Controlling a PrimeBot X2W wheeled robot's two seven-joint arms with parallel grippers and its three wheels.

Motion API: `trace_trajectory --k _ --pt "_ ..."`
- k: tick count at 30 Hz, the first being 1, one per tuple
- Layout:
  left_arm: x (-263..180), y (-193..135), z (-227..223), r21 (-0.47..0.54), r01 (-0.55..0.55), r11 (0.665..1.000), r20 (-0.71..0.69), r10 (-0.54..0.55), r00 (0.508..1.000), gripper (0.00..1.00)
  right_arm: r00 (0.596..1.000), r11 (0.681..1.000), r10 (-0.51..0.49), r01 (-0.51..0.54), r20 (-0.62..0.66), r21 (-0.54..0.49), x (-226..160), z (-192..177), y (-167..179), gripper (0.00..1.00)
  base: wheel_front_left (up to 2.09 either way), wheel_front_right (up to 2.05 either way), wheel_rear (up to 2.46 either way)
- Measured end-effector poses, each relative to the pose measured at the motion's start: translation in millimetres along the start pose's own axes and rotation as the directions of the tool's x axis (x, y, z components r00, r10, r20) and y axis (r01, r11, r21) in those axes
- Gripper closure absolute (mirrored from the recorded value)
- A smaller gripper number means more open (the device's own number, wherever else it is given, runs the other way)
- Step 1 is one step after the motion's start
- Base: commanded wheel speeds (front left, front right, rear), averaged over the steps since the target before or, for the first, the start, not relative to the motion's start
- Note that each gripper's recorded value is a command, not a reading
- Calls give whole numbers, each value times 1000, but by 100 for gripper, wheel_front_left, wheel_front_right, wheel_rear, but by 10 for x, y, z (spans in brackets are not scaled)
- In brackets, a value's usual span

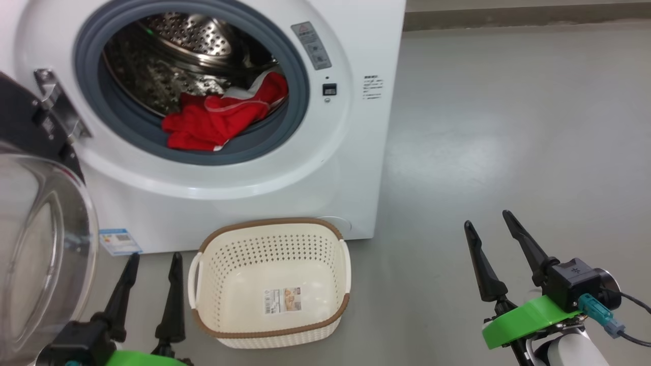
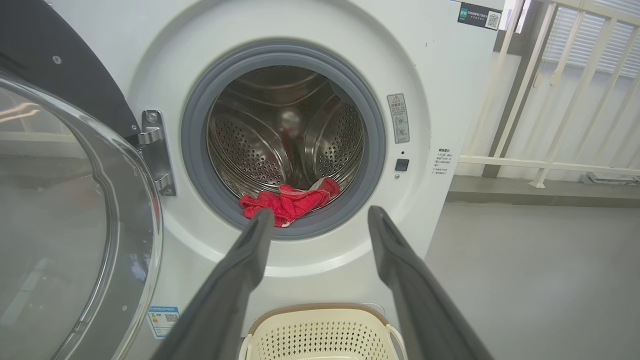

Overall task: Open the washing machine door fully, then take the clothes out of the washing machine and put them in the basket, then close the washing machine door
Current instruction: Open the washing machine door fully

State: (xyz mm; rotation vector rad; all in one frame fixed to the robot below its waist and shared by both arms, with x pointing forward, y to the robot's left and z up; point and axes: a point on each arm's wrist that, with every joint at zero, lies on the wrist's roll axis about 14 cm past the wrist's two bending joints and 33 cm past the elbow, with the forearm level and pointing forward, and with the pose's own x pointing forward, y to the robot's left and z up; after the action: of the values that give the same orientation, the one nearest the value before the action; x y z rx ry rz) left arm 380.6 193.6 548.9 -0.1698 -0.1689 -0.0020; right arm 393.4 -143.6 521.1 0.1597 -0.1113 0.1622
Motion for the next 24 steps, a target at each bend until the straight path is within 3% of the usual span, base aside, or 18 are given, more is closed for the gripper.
trace_trajectory --k 24 --pt "-248 55 -158 13 -15 1000 -47 15 999 0 998 999 -47 48 42 -20 -379 154 -101 0 0 0 0"
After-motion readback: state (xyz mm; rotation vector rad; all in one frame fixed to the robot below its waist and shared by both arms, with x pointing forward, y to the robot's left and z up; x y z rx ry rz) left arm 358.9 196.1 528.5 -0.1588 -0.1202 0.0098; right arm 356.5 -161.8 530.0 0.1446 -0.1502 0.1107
